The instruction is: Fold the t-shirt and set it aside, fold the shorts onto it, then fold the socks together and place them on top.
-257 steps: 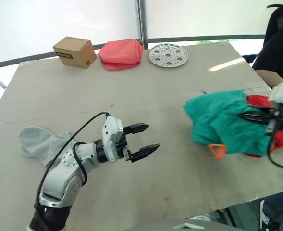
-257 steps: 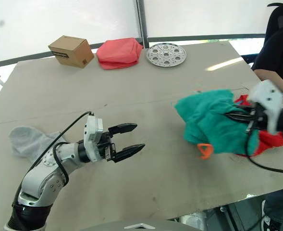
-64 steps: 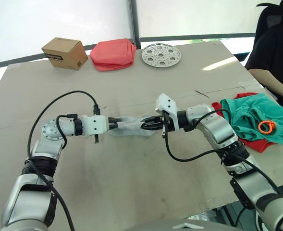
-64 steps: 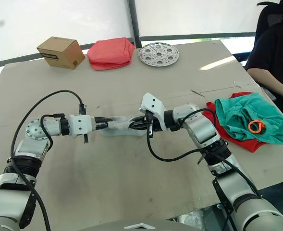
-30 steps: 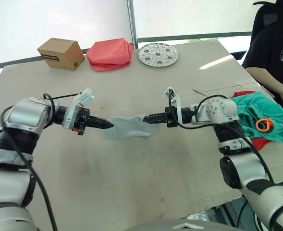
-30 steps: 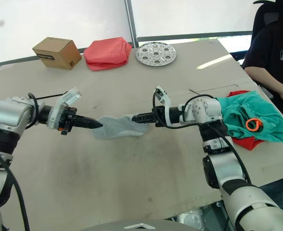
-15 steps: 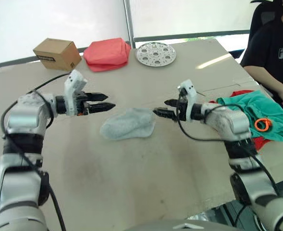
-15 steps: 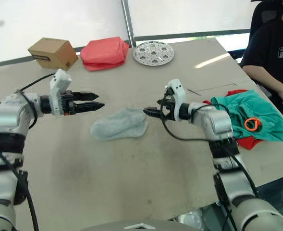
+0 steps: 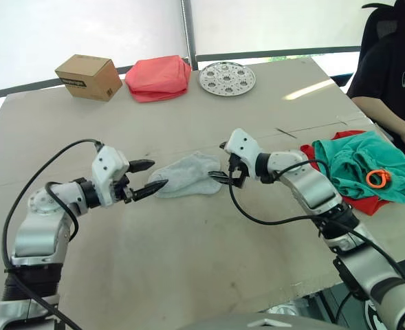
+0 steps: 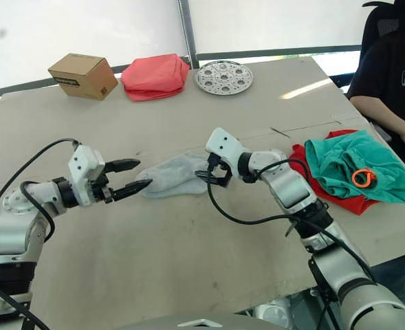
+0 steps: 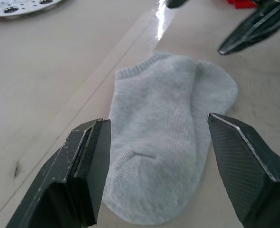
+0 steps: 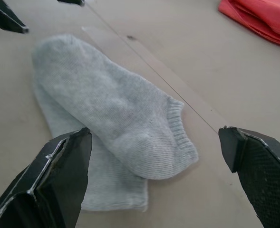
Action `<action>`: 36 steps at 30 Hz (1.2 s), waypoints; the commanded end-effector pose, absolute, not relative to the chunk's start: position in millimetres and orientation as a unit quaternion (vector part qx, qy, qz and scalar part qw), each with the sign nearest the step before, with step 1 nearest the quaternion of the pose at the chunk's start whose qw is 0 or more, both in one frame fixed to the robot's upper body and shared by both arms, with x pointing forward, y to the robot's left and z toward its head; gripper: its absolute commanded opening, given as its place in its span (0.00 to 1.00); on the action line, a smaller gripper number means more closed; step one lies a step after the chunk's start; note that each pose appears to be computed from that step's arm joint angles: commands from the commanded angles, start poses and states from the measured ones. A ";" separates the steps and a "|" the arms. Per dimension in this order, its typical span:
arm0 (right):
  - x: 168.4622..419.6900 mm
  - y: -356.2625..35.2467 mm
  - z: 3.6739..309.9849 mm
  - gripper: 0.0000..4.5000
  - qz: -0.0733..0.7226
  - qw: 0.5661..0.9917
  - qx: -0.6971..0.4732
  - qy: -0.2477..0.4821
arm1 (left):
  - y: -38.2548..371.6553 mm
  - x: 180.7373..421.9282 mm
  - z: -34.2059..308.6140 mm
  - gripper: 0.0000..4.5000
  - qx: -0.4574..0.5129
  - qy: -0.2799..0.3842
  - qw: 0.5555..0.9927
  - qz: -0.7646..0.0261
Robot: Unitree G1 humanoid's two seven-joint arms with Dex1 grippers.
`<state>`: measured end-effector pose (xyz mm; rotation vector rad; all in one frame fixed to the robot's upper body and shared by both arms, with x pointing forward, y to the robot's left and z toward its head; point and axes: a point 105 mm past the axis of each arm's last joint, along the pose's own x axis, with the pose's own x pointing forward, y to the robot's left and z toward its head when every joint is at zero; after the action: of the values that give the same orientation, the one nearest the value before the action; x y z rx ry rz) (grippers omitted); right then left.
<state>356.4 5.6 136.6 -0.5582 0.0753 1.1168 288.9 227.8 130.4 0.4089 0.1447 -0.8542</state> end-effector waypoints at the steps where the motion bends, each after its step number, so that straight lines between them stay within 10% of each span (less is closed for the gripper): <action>1: 363.1 12.5 136.4 1.00 0.530 0.790 -0.308 0.017 | 226.0 296.1 135.0 0.77 0.244 0.045 0.884 -0.397; 12: 375.6 17.8 120.9 1.00 0.535 0.774 -0.337 0.029 | 228.8 297.8 115.5 0.77 0.266 0.061 0.871 -0.408; 16: 370.9 20.2 123.4 0.77 0.547 0.770 -0.327 0.025 | 229.3 298.2 110.9 0.54 0.270 0.069 0.865 -0.418; 21: 367.6 20.8 127.0 0.23 0.555 0.764 -0.329 0.018 | 230.7 300.8 110.7 0.01 0.272 0.070 0.861 -0.424; 23: 366.6 20.4 128.9 0.01 0.556 0.762 -0.331 0.015 | 230.5 301.6 112.1 0.00 0.273 0.068 0.860 -0.426; 36: 343.6 0.4 161.8 0.00 0.554 0.754 -0.353 0.003 | 214.1 306.1 163.2 0.00 0.274 0.025 0.833 -0.481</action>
<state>354.0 -0.1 148.6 -0.7795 0.0330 1.1920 306.7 217.7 144.7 0.5567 0.0926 -0.9853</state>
